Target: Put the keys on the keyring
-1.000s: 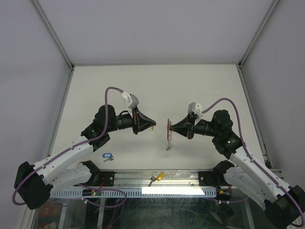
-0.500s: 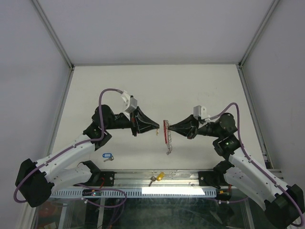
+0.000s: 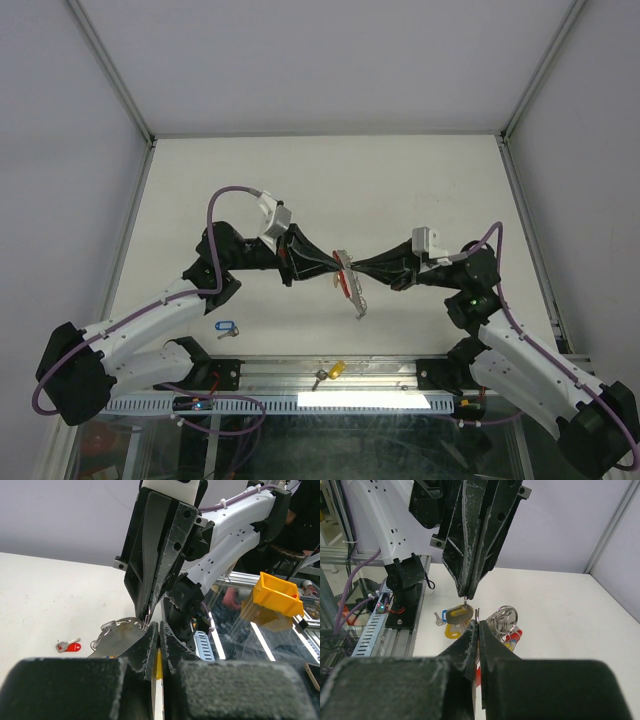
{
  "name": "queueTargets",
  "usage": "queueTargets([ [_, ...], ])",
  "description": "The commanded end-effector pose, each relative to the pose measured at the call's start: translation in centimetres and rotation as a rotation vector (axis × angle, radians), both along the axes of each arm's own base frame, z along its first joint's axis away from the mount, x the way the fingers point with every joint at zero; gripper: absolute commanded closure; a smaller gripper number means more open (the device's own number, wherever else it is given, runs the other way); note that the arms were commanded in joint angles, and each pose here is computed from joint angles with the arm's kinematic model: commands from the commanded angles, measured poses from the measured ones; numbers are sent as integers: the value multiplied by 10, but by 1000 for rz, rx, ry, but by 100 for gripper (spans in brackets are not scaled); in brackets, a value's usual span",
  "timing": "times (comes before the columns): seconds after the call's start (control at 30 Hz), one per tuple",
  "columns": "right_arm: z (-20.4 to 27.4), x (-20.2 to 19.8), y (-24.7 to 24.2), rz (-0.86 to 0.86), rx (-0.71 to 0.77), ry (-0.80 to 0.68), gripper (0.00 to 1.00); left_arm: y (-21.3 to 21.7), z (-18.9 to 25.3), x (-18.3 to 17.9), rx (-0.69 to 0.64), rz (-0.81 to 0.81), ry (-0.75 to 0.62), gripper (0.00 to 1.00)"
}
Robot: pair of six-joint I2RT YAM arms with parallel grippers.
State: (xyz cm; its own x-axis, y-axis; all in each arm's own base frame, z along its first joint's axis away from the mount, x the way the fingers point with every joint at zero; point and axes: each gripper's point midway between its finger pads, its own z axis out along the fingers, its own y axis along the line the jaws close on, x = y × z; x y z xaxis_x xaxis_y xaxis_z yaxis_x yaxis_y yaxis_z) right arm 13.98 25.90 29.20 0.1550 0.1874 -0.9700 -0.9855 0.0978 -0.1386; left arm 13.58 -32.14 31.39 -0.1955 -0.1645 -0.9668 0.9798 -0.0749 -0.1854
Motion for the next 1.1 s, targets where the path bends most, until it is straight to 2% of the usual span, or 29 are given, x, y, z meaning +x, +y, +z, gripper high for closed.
queueTargets([
  [0.0, 24, -1, 0, -14, 67, -90, 100, -2, 21, -6, -59, -26, -65, 100],
  [1.07, 22, -10, 10, 15, 59, -80, 100, -3, 22, -5, -66, -6, -69, 100],
])
